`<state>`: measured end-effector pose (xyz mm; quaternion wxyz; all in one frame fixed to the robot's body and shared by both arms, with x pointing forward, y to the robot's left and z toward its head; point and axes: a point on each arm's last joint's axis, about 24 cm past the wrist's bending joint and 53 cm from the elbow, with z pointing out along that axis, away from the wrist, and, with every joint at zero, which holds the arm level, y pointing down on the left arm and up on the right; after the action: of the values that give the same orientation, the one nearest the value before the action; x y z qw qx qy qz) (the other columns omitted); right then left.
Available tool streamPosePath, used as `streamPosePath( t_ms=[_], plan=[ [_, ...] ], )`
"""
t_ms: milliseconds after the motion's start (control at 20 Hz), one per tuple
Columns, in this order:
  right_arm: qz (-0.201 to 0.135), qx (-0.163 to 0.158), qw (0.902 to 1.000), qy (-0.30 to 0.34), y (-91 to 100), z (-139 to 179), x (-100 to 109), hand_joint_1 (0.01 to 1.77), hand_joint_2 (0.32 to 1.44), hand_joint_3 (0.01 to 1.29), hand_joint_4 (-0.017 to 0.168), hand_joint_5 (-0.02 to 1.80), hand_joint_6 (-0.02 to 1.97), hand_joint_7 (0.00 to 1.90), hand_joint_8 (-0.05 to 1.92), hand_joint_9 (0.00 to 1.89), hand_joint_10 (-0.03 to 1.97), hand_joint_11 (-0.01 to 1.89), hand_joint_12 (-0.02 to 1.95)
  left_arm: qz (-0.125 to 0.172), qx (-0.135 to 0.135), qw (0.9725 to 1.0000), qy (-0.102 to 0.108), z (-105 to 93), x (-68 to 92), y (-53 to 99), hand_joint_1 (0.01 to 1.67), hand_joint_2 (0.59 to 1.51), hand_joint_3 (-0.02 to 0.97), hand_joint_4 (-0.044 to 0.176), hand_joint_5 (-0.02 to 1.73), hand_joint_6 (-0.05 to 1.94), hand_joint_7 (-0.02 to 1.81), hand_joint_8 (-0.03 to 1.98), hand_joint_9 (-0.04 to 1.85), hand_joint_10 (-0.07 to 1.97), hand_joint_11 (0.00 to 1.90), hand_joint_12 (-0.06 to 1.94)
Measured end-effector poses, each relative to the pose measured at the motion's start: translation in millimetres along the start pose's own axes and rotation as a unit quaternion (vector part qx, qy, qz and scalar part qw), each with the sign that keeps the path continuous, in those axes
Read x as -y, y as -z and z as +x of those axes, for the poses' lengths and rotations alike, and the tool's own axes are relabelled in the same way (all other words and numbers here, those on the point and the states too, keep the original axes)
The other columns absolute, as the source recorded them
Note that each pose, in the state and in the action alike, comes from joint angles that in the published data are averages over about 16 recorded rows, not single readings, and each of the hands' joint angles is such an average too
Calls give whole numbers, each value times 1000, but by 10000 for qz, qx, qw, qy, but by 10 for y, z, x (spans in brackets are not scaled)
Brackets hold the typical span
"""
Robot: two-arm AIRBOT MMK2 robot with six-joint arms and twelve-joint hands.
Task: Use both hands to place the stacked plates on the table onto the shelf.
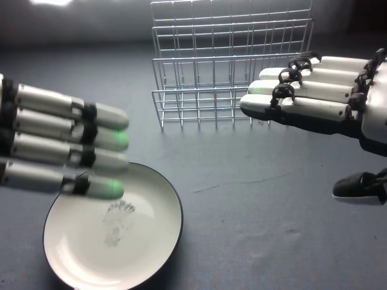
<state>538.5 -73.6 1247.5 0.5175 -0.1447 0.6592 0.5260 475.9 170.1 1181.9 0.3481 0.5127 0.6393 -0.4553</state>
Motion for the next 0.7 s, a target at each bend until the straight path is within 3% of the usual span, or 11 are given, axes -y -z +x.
streamPosePath(
  t_ms=[400, 700],
  plan=[
    [71, -129, 9999, 69, -8, 48, 28, 1167, 967, 24, -3, 28, 16, 22, 13, 24, 5, 21, 517, -74, -476, 9988, 58, 222, -66, 73, 14, 1104, 14, -2, 22, -10, 20, -13, 17, 6, 13, -12],
    [85, -192, 9997, 110, -11, 74, 33, 1133, 963, 24, -3, 52, 16, 29, 13, 30, 5, 21, 518, -177, -1007, 9945, 215, 538, -129, 115, 14, 1113, 14, -2, 21, -10, 20, -13, 17, 7, 13, -12]
  ],
)
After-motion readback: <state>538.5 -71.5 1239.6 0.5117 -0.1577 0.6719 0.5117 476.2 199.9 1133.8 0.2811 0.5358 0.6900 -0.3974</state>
